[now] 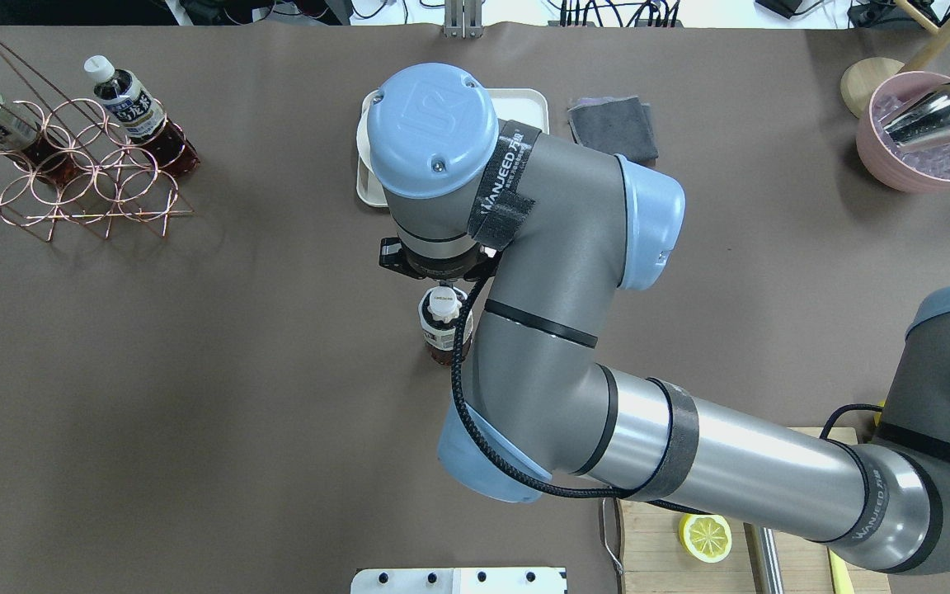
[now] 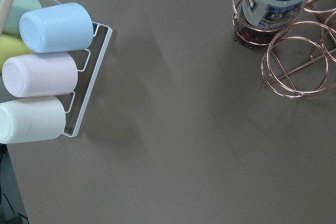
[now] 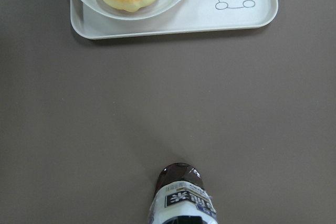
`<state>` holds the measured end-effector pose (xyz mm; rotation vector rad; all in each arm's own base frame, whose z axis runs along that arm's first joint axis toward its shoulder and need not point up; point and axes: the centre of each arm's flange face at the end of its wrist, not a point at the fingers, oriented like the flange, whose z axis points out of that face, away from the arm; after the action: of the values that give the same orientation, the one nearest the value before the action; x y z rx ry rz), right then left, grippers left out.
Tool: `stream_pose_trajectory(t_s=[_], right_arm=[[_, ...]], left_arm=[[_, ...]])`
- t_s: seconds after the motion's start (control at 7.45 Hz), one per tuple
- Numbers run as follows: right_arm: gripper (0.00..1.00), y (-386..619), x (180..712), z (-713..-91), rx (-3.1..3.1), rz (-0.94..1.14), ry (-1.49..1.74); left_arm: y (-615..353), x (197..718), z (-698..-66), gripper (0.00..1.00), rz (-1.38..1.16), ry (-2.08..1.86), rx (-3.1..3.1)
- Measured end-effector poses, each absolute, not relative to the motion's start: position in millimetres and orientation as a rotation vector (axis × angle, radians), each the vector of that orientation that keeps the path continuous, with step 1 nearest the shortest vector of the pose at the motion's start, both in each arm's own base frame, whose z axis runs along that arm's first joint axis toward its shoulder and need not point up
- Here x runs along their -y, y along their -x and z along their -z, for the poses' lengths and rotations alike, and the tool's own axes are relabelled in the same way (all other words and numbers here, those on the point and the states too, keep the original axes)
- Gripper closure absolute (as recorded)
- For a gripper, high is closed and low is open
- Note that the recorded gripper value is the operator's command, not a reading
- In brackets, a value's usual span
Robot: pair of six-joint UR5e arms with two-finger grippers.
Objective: Place tea on tray
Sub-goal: 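Lower the right gripper around the bottle neck and close it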
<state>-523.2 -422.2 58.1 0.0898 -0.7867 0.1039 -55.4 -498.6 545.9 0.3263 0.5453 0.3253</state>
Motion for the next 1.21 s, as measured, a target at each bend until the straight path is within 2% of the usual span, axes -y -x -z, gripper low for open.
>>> stream_pose_trajectory(t_s=[0.67,0.81,0.94,1.07,1.21], right_arm=[[0.01,521.2,427.0,-55.7,0.789,-0.116,-0.093],[0.09,522.3,426.4,-57.3,0.787,-0.117,-0.090],[0.23,524.8,424.2,-60.3,0.783,-0.114,-0.086],[0.45,527.3,421.8,-61.9,0.780,-0.113,-0.081],[0.44,528.8,420.2,-62.4,0.779,-0.117,-0.077]], left_arm=[[55.3,500.8,-547.0,0.02,-0.326,-0.325,-0.545],[55.3,501.2,-546.7,0.02,-0.326,-0.325,-0.545],[55.2,502.6,-545.7,0.02,-0.327,-0.327,-0.545],[54.7,503.9,-545.2,0.02,-0.327,-0.328,-0.545],[54.5,506.4,-544.7,0.02,-0.328,-0.329,-0.545]])
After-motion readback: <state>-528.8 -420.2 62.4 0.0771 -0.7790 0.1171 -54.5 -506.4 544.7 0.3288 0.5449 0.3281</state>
